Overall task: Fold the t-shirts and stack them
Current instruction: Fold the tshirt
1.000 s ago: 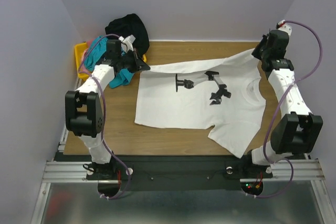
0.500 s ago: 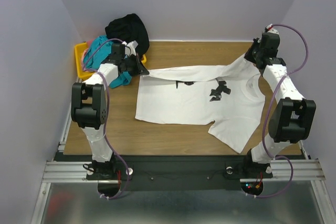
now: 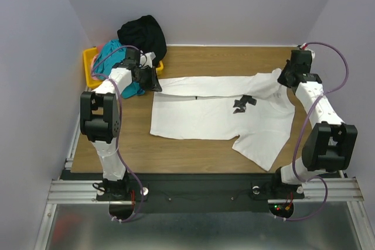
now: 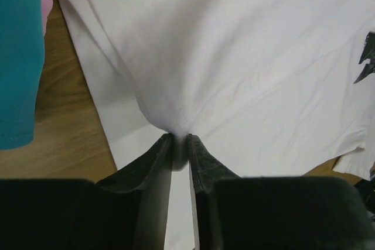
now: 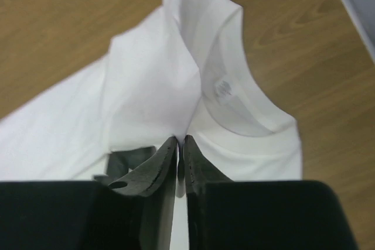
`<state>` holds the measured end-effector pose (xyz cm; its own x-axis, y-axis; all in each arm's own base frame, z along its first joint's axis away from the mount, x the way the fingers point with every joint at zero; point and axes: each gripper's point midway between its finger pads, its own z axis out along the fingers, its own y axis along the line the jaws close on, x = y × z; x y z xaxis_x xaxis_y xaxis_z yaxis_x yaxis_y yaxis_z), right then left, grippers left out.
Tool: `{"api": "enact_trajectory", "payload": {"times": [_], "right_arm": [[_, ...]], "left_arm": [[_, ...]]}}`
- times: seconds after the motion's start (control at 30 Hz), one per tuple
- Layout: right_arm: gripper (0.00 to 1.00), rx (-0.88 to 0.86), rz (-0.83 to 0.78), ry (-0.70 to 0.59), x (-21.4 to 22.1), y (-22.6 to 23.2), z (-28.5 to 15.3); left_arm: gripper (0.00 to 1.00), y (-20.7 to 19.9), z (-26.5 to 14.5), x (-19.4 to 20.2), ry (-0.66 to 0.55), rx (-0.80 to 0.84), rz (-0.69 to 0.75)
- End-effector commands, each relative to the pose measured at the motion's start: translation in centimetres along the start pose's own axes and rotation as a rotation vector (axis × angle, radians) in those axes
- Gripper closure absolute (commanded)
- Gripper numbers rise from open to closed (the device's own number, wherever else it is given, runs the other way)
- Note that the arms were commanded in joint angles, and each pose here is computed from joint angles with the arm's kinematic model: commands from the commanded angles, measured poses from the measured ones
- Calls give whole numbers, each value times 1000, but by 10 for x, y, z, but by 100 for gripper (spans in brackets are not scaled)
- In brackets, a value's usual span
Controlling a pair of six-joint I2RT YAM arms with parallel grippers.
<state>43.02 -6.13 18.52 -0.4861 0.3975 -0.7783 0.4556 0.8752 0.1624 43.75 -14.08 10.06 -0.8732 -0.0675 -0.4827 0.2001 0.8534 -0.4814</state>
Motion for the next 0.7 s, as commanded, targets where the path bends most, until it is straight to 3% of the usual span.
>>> {"api": "enact_trajectory", "payload": {"times": [0.0,0.03,0.07,0.13,0.17,0.3,0.43,0.67], "right_arm": [[72,145,14,23,13,-37,-10],[62,173,14,32,17,-46,-7],[43,179,15,36,17,-48,-6],[35,179,18,43,14,-49,-1],[32,168,23,22,3,-45,-2],[32,144,36,17,-11,-35,10],[32,102,49,75,0,-25,30],[39,147,37,187,38,-33,68]], "left_arm": [[59,8,-18,28,93,-69,37],[51,12,-20,28,88,-96,33],[33,10,-24,25,73,-102,32],[25,6,-30,17,40,-100,30],[15,-2,-35,5,-4,-84,25],[13,-19,-37,-20,-93,-29,-10],[13,-18,-26,-22,-101,-22,-51],[12,1,3,16,-35,-48,-126]]}}
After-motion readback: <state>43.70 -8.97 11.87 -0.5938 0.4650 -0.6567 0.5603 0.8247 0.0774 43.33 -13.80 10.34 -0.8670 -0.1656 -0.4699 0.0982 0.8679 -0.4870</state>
